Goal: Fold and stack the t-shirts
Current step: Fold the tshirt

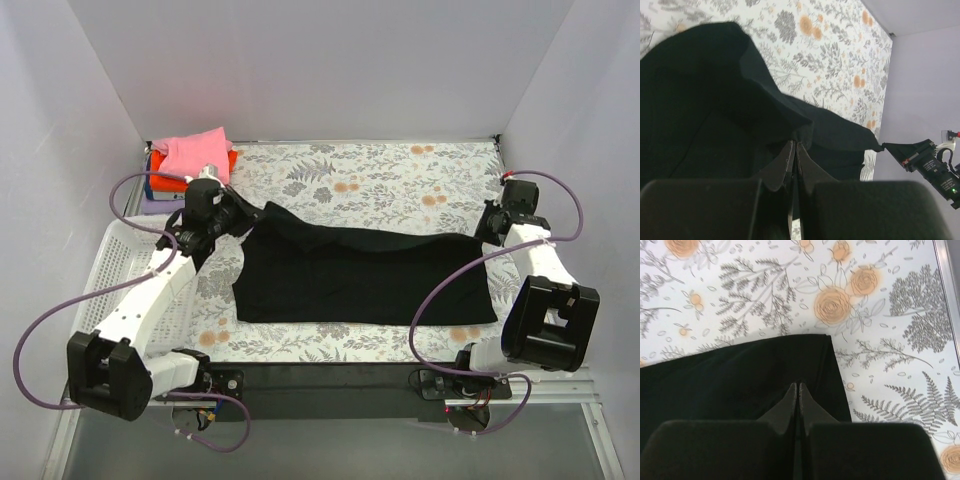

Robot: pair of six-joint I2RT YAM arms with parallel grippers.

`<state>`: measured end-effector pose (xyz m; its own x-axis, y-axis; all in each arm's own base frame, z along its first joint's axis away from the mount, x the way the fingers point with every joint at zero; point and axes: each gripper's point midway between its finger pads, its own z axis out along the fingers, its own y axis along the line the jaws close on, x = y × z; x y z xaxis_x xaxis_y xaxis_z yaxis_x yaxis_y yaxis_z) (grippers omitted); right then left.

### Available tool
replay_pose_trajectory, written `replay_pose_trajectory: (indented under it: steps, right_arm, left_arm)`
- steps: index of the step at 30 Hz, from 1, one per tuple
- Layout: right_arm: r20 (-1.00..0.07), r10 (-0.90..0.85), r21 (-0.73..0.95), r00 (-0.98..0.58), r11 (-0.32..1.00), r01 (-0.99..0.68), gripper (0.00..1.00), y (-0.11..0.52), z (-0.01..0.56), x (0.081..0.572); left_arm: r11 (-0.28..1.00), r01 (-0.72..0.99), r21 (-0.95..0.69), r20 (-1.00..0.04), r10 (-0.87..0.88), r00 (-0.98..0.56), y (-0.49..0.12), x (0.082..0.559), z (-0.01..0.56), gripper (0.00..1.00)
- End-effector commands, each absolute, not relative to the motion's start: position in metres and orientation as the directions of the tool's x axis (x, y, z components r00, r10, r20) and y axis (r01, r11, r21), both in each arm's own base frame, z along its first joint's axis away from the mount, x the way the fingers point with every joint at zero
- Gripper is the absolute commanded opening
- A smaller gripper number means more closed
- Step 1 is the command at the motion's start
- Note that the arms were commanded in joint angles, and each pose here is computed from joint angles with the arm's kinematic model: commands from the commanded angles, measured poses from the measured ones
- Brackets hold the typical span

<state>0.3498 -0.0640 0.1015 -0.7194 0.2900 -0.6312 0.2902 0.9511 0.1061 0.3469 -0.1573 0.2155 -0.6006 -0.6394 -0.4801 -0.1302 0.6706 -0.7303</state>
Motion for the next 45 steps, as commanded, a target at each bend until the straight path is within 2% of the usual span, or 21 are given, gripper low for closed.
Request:
replay_pose_trajectory:
  steps: [1, 10, 16, 24, 25, 26, 27, 29, 30, 32, 37, 38, 40, 41, 43, 44, 45]
  right_arm:
    - [-0.634, 0.274, 0.042, -0.723, 0.946, 0.322, 0.01, -0.075, 0.102, 0.334]
    - [-0.669, 0.251, -0.021, -0.7, 0.935, 0.355, 0.01, -0.086, 0.114, 0.318]
    - [-0.661, 0.248, -0.033, -0.708, 0.933, 0.358, 0.01, -0.086, 0.108, 0.31]
    - [-0.635, 0.266, -0.073, -0.725, 0.914, 0.399, 0.01, -0.091, 0.093, 0.292]
    - [-0.637, 0.273, -0.074, -0.721, 0.909, 0.409, 0.01, -0.092, 0.093, 0.291]
    - [-0.646, 0.294, -0.069, -0.704, 0.896, 0.438, 0.01, -0.094, 0.095, 0.289]
    - [-0.654, 0.299, -0.09, -0.694, 0.881, 0.464, 0.02, -0.099, 0.096, 0.286]
    - [-0.69, 0.303, -0.088, -0.657, 0.866, 0.492, 0.18, -0.103, 0.107, 0.284]
    - [-0.71, 0.297, -0.087, -0.638, 0.862, 0.499, 0.2, -0.105, 0.114, 0.285]
    - [-0.767, 0.286, -0.066, -0.574, 0.856, 0.513, 0.24, -0.107, 0.139, 0.288]
    - [-0.848, 0.257, 0.008, -0.464, 0.881, 0.474, 0.3, -0.1, 0.187, 0.302]
    - [-0.856, 0.253, 0.021, -0.451, 0.888, 0.459, 0.38, -0.098, 0.194, 0.305]
    - [-0.853, 0.258, 0.06, -0.454, 0.912, 0.405, 0.41, -0.087, 0.195, 0.311]
    - [-0.846, 0.264, 0.075, -0.464, 0.919, 0.387, 0.5, -0.082, 0.192, 0.313]
    - [-0.833, 0.274, 0.135, -0.481, 0.943, 0.305, 0.55, -0.064, 0.187, 0.32]
    - [-0.825, 0.287, 0.167, -0.486, 0.947, 0.276, 0.69, -0.056, 0.183, 0.324]
    - [-0.811, 0.291, 0.205, -0.507, 0.954, 0.219, 0.7, -0.041, 0.177, 0.325]
  left_arm:
    - [0.646, -0.153, -0.748, -0.438, -0.654, -0.617, -0.154, 0.323, 0.215, 0.0]
    - [0.628, -0.178, -0.758, -0.396, -0.659, -0.639, -0.15, 0.29, 0.21, 0.0]
    - [0.631, -0.182, -0.754, -0.394, -0.656, -0.644, -0.147, 0.279, 0.207, 0.0]
    - [0.618, -0.202, -0.76, -0.337, -0.641, -0.69, -0.151, 0.256, 0.191, 0.0]
    - [0.617, -0.201, -0.761, -0.33, -0.634, -0.699, -0.152, 0.252, 0.19, 0.03]
    - [0.612, -0.197, -0.766, -0.318, -0.626, -0.712, -0.153, 0.246, 0.191, 0.24]
    - [0.609, -0.192, -0.77, -0.312, -0.621, -0.72, -0.154, 0.241, 0.193, 0.4]
    - [0.608, -0.189, -0.771, -0.313, -0.621, -0.719, -0.152, 0.231, 0.199, 0.67]
    - [0.611, -0.188, -0.769, -0.321, -0.624, -0.712, -0.15, 0.229, 0.203, 0.72]
    - [0.635, -0.186, -0.75, -0.356, -0.625, -0.695, -0.143, 0.229, 0.211, 0.78]
    - [0.667, -0.183, -0.722, -0.397, -0.616, -0.68, -0.141, 0.252, 0.204, 0.79]
    - [0.676, -0.187, -0.713, -0.405, -0.614, -0.677, -0.141, 0.257, 0.198, 0.79]
    - [0.697, -0.203, -0.687, -0.428, -0.615, -0.663, -0.138, 0.275, 0.187, 0.79]
    - [0.707, -0.204, -0.677, -0.439, -0.61, -0.659, -0.138, 0.282, 0.184, 0.79]
    - [0.727, -0.218, -0.651, -0.455, -0.603, -0.655, -0.137, 0.301, 0.173, 0.78]
    - [0.733, -0.218, -0.644, -0.462, -0.601, -0.652, -0.137, 0.307, 0.17, 0.77]
    - [0.743, -0.207, -0.636, -0.48, -0.591, -0.648, -0.138, 0.315, 0.172, 0.77]
